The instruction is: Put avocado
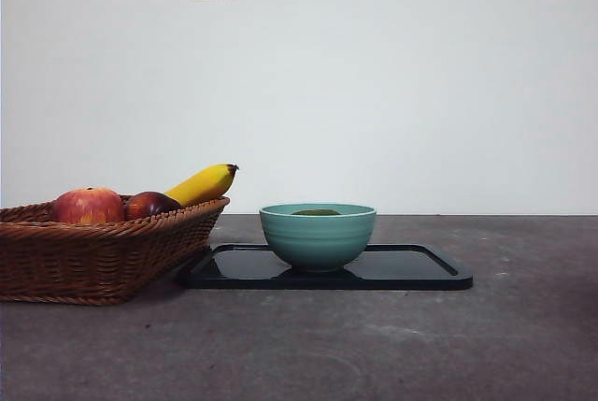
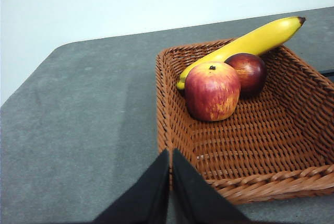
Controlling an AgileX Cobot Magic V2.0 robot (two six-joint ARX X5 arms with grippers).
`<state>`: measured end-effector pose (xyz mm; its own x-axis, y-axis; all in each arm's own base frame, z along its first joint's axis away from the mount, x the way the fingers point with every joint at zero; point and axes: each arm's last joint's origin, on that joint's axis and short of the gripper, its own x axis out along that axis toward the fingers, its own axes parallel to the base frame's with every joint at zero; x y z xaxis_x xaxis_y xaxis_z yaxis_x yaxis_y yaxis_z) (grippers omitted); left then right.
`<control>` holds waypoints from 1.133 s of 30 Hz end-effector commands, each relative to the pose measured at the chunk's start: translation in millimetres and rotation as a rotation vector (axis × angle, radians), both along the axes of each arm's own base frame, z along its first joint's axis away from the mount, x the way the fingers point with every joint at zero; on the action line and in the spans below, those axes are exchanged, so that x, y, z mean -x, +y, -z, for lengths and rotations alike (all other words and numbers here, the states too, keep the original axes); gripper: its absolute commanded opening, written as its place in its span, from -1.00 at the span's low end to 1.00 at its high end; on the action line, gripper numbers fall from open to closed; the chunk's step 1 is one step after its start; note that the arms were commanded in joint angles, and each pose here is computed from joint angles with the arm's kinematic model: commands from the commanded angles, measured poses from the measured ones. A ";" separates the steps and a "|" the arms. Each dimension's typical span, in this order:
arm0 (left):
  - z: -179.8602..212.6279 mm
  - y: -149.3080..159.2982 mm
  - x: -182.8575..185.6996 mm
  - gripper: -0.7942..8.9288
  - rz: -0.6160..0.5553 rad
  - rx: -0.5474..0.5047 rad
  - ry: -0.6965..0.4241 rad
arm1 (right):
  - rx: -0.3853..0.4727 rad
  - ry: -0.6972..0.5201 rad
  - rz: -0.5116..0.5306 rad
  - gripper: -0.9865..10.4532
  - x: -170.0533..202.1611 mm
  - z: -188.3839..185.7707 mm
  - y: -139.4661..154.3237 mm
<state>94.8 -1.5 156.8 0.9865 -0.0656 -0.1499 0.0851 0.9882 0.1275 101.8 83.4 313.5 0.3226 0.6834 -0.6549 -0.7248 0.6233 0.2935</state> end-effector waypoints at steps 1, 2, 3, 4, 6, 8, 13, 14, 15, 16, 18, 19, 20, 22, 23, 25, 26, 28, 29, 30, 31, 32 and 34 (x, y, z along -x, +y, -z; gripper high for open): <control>7.7 0.2 -0.8 -0.82 -0.004 0.002 0.028 | -0.011 -0.001 -0.004 -0.82 -0.8 -2.0 2.1; 7.7 0.2 -0.8 -0.82 -0.005 0.002 0.028 | -0.010 0.000 -0.004 -0.82 -0.8 -2.0 2.0; 7.7 0.2 -0.8 -0.82 -0.005 0.002 0.028 | -0.011 -0.001 -0.004 -0.82 -0.8 -2.0 2.1; 7.7 0.2 -0.8 -0.82 -0.005 0.002 0.028 | -0.011 -0.001 -0.004 -0.82 -0.8 -2.0 2.1; 7.7 0.2 -0.8 -0.82 -0.005 0.002 0.028 | -0.010 0.000 -0.004 -0.82 -0.8 -2.0 2.0; 7.7 0.2 -0.8 -0.82 -0.005 0.002 0.028 | -0.010 0.000 -0.004 -0.82 -0.8 -2.0 2.0; 7.7 0.2 -0.8 -0.82 -0.004 0.002 0.028 | -0.011 -0.001 -0.004 -0.82 -0.8 -2.0 2.1; 7.7 0.2 -0.8 -0.82 -0.004 0.002 0.028 | -0.011 -0.001 -0.004 -0.82 -0.8 -2.0 2.1; 7.7 0.2 -0.8 -0.82 -0.005 0.002 0.028 | -0.011 -0.001 -0.004 -0.82 -0.8 -2.0 2.1; 7.7 0.2 -0.8 -0.82 -0.004 0.002 0.028 | -0.010 0.000 -0.004 -0.82 -0.8 -2.0 2.0; 7.7 0.2 -0.8 -0.82 -0.004 0.002 0.028 | -0.011 -0.002 -0.006 -0.82 -0.3 -2.2 2.1; 7.7 0.2 -0.8 -0.82 -0.005 0.002 0.028 | -0.015 -0.005 -0.006 -0.82 0.6 -2.7 1.4; 7.7 0.2 -0.8 -0.82 -0.005 0.002 0.028 | -0.018 -0.016 0.005 -0.82 1.6 -3.9 -0.9; 7.7 0.2 -0.8 -0.82 -0.004 0.002 0.028 | -0.026 -0.055 0.015 -0.82 3.5 -6.7 -5.9; 7.7 0.2 -0.8 -0.82 -0.005 0.002 0.028 | -0.032 -0.082 0.027 -0.82 3.6 -8.5 -9.1; 7.7 0.2 -0.8 -0.82 -0.004 0.002 0.028 | -0.059 -0.157 0.076 -0.82 4.3 -14.7 -17.6; 7.7 0.2 -0.8 -0.82 -0.005 0.002 0.028 | -0.085 -0.212 0.116 -0.82 5.2 -19.7 -23.4; 7.7 0.2 -0.8 -0.82 -0.005 0.002 0.028 | -0.126 -0.315 0.189 -0.82 7.4 -29.0 -33.2; 7.7 0.2 -0.8 -0.82 -0.005 0.002 0.028 | -0.139 -0.376 0.229 -0.82 9.4 -33.6 -39.0; 7.7 0.2 -0.8 -0.82 -0.004 0.002 0.028 | -0.141 -0.431 0.260 -0.82 11.4 -36.8 -43.7; 7.7 0.2 -0.8 -0.82 -0.004 0.002 0.028 | -0.139 -0.492 0.294 -0.82 13.8 -39.5 -48.8; 7.7 0.2 -0.8 -0.82 -0.005 0.002 0.028 | -0.134 -0.538 0.321 -0.82 16.0 -41.0 -52.7; 7.7 0.2 -0.8 -0.82 -0.004 0.002 0.028 | -0.116 -0.628 0.379 -0.82 20.0 -40.0 -60.2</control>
